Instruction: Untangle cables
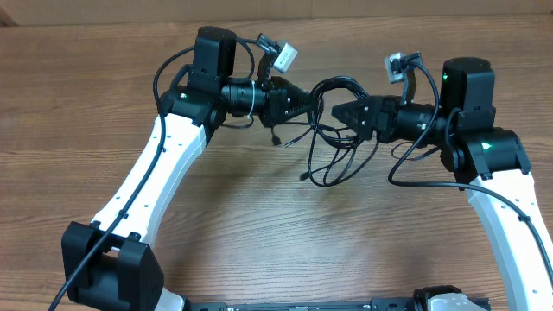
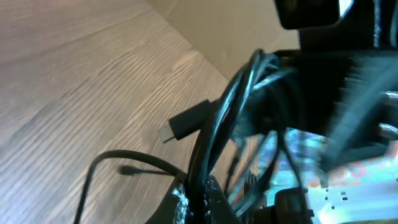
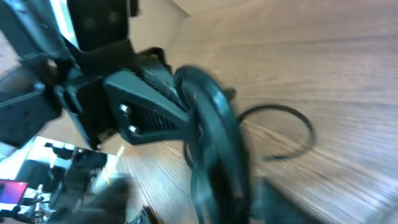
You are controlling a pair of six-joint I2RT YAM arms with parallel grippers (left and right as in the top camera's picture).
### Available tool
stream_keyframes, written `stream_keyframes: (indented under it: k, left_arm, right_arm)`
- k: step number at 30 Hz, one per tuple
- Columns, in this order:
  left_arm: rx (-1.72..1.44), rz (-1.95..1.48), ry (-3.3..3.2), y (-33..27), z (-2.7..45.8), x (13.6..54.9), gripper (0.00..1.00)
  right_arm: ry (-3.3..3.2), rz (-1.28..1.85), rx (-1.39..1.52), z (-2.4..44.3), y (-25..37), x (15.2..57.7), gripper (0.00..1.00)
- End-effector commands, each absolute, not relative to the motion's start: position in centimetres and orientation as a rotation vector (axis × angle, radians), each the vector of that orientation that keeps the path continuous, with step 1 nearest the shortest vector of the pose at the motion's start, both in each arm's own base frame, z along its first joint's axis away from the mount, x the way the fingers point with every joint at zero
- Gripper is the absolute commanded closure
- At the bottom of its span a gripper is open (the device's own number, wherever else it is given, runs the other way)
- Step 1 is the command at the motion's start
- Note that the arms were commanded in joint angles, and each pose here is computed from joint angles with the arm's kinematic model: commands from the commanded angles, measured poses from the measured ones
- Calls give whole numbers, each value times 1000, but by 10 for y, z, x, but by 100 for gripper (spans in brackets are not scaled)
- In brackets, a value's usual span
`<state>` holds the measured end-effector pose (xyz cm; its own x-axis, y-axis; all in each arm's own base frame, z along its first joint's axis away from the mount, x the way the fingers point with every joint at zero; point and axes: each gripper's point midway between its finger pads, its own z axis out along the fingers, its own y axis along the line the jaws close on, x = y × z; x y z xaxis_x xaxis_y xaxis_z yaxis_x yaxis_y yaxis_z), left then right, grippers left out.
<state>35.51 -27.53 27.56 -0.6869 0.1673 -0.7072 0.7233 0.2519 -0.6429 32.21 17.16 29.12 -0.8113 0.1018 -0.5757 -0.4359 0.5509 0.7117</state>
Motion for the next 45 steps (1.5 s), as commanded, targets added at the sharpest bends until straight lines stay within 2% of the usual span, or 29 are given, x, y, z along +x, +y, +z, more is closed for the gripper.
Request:
stream_keyframes:
  k: [1, 9, 11, 14, 16, 20, 25, 29, 32, 34, 37, 38, 45]
  left_arm:
    - [772, -1349, 2088, -268, 275, 355, 96]
    - [730, -1227, 2259, -253, 244, 351, 96]
    - [731, -1227, 2257, -253, 244, 351, 96]
    - [738, -1244, 2247, -255, 246, 349, 96]
    - [743, -1253, 2240, -256, 247, 349, 96]
    - [769, -1304, 2197, -260, 254, 346, 96]
    - [816, -1369, 2110, -266, 268, 344, 96]
    - [818, -1367, 2105, -266, 268, 344, 96]
    - [818, -1367, 2105, -266, 268, 344, 96]
    - [818, -1367, 2105, -266, 268, 344, 96]
    - [817, -1365, 2105, -266, 268, 345, 96]
    - [813, -1357, 2110, -266, 267, 346, 96]
    - [675, -1278, 2216, -259, 257, 359, 96]
  right_arm:
    - [2193, 1121, -364, 295, 166, 319, 0]
    - [2342, 887, -242, 262, 140, 326, 0]
    - [2371, 826, -280, 254, 135, 322, 16]
    - [2393, 798, -366, 247, 134, 313, 22]
    - [2402, 787, -402, 244, 134, 309, 42]
    - [2401, 788, -404, 244, 134, 309, 60]
    - [2396, 799, -412, 245, 135, 309, 64]
    - [2396, 800, -411, 245, 135, 309, 78]
    - [2397, 794, -410, 245, 135, 309, 72]
    - [2397, 793, -413, 245, 135, 309, 74]
    - [2397, 793, -413, 245, 135, 309, 94]
    - [2397, 794, -413, 244, 135, 309, 96]
    - [2434, 802, -403, 240, 134, 302, 96]
